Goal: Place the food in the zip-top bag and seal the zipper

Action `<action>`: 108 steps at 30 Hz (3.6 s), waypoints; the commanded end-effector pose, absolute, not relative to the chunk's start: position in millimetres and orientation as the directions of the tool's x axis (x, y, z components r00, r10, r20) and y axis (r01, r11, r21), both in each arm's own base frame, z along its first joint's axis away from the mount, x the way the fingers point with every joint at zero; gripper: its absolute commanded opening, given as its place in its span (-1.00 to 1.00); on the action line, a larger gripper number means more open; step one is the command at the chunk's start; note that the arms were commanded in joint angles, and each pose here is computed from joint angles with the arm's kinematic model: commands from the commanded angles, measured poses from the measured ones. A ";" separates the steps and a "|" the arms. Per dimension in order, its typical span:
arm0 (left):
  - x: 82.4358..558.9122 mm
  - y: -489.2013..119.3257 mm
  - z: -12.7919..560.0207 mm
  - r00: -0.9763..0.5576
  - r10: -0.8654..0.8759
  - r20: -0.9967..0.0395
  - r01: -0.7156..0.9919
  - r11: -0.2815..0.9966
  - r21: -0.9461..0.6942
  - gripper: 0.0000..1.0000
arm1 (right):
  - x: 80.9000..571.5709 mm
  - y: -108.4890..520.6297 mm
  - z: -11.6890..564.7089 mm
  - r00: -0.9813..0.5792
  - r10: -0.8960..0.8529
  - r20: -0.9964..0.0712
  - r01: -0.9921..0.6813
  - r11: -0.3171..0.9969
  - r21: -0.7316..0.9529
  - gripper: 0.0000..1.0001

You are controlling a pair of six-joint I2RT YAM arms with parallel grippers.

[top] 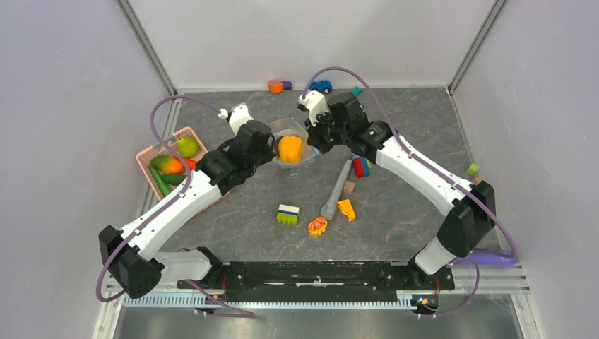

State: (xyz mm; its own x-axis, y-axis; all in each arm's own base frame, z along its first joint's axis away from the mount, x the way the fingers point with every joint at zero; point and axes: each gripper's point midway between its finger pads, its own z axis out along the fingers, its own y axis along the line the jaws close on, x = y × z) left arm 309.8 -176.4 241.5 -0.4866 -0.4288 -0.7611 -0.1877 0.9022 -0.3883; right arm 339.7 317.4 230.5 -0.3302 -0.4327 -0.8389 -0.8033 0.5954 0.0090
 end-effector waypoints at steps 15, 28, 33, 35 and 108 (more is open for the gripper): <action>270.0 -190.4 227.1 -0.630 -0.322 -0.707 -0.008 0.913 -0.409 0.99 | 354.3 300.6 232.1 -0.358 -0.471 -0.806 -0.787 0.617 -0.010 -1.00; 239.4 -30.0 189.4 -0.382 -0.516 -0.767 -0.560 0.789 -0.252 0.99 | 357.3 300.5 231.1 -0.359 -0.473 -0.805 -0.783 0.622 -0.016 -1.00; 256.1 5.0 184.0 -0.283 -0.558 -0.780 -0.630 0.722 -0.287 0.99 | 360.1 299.0 231.0 -0.354 -0.474 -0.806 -0.776 0.630 -0.029 -1.00; 265.0 11.8 179.0 -0.272 -0.576 -0.771 -0.620 0.718 -0.318 0.96 | 361.2 298.5 230.7 -0.355 -0.475 -0.805 -0.774 0.633 -0.032 -1.00; 333.4 41.4 264.4 0.079 -0.721 -0.689 -0.323 0.635 -0.702 -0.96 | 352.8 313.0 234.7 -0.545 -0.253 -0.800 -0.665 0.711 0.228 -1.00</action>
